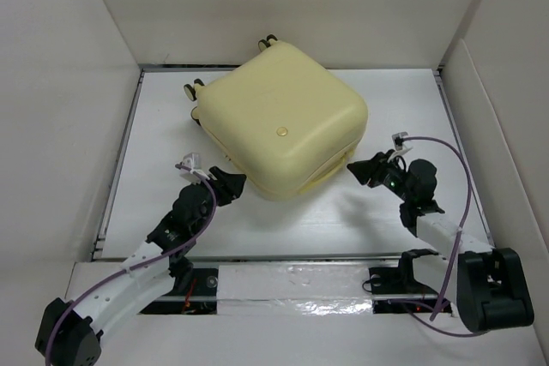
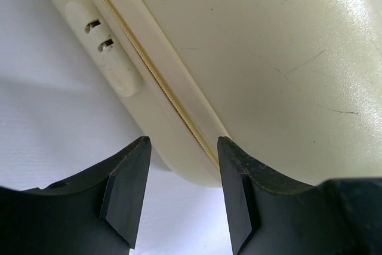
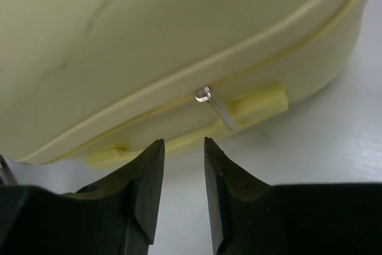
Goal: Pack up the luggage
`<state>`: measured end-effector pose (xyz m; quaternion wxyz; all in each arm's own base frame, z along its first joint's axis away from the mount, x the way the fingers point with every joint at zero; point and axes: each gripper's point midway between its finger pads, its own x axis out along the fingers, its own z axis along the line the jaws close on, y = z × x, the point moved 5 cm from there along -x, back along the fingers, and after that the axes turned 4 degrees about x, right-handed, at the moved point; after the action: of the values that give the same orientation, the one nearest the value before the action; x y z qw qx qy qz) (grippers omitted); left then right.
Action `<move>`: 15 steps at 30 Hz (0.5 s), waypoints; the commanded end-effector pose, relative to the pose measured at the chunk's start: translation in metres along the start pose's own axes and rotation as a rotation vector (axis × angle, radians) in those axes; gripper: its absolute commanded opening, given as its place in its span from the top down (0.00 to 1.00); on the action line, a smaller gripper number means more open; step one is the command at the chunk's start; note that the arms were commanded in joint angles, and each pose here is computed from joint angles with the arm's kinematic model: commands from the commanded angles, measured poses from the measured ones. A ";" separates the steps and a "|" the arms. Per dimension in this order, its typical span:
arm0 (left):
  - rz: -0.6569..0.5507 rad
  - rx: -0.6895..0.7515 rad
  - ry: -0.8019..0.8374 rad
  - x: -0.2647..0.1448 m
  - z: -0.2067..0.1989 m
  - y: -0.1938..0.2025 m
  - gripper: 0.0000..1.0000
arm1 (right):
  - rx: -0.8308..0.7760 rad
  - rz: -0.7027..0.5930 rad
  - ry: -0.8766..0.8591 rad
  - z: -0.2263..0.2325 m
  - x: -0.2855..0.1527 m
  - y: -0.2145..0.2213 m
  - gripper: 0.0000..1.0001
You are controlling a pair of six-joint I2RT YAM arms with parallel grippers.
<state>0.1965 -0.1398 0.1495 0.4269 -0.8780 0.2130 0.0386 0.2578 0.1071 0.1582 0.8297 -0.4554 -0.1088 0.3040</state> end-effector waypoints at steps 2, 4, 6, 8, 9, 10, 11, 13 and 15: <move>-0.027 0.018 0.049 -0.004 -0.012 -0.013 0.56 | -0.135 -0.068 -0.112 0.012 0.009 -0.020 0.55; -0.022 0.018 0.038 -0.005 -0.007 -0.011 0.56 | -0.135 -0.054 -0.097 0.006 0.012 -0.016 0.53; -0.016 0.027 0.057 -0.006 -0.008 -0.009 0.57 | -0.156 -0.053 -0.097 0.004 0.015 -0.017 0.53; 0.006 0.034 0.072 -0.006 -0.008 -0.005 0.57 | -0.170 -0.044 -0.077 -0.002 0.021 -0.020 0.53; 0.015 0.035 0.074 -0.006 -0.008 -0.003 0.57 | -0.174 -0.038 -0.065 -0.004 0.023 -0.021 0.53; 0.023 0.040 0.073 -0.006 -0.008 -0.002 0.57 | -0.182 -0.035 -0.056 -0.006 0.025 -0.023 0.53; 0.033 0.043 0.072 -0.005 -0.008 0.000 0.57 | -0.191 -0.023 -0.053 -0.008 0.028 -0.020 0.53; 0.047 0.050 0.074 -0.004 -0.008 0.001 0.57 | -0.199 -0.027 -0.036 -0.010 0.032 -0.025 0.58; 0.051 0.057 0.067 -0.005 -0.008 0.001 0.58 | -0.212 -0.016 -0.015 -0.016 0.035 -0.024 0.59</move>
<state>0.1899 -0.1424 0.1463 0.4377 -0.8644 0.2454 0.0305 0.2870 0.1091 0.1486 0.7962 -0.5012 -0.1196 0.3170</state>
